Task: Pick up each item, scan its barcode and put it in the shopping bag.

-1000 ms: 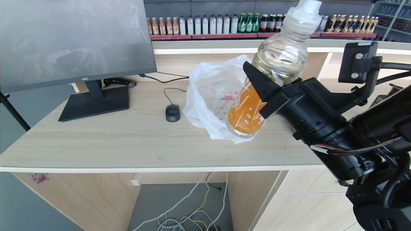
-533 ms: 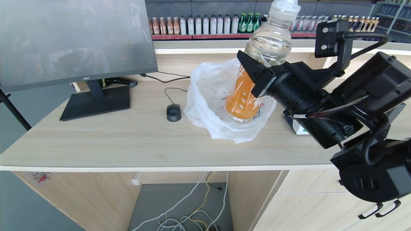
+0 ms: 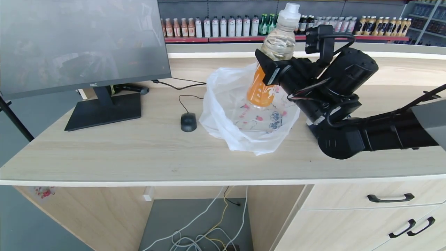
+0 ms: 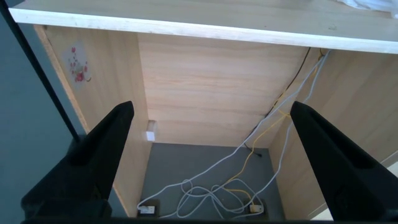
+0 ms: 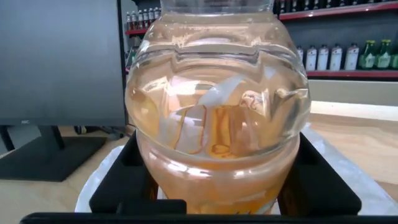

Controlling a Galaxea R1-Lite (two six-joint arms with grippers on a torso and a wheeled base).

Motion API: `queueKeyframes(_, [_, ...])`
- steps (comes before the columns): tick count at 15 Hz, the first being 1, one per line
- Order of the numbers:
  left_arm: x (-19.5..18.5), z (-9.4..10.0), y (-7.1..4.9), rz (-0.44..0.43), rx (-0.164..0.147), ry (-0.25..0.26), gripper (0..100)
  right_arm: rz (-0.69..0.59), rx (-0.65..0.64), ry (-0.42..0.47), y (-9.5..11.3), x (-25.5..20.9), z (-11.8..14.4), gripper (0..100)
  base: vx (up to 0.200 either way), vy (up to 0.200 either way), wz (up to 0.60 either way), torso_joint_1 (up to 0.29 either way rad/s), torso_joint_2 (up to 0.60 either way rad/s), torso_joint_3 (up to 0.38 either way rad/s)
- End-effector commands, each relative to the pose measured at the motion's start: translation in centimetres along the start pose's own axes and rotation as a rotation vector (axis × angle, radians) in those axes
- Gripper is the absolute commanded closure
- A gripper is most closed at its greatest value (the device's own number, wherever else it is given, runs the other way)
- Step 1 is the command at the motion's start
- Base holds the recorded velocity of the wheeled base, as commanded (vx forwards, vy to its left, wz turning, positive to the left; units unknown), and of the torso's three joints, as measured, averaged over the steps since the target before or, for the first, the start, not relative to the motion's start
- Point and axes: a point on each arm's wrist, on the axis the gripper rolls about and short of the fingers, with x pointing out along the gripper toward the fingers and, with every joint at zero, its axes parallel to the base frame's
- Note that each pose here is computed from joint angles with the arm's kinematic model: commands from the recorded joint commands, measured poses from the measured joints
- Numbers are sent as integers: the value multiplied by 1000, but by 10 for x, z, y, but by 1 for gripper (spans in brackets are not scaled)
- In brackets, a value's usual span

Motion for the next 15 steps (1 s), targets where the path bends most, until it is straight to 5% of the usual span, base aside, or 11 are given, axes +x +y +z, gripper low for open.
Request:
queueKeyframes(1, [0,0,0,0,0,0,0,-10,-7,64,-11,23,-58,100,0,0,0,0,0,0])
queueKeyframes(8, [0,0,0,0,0,0,0,45,7,89,13,47,-108,100,0,0,0,0,0,0])
queueKeyframes(15, [0,0,0,0,0,0,0,56,-12,98,18,44,-122,100,0,0,0,0,0,0])
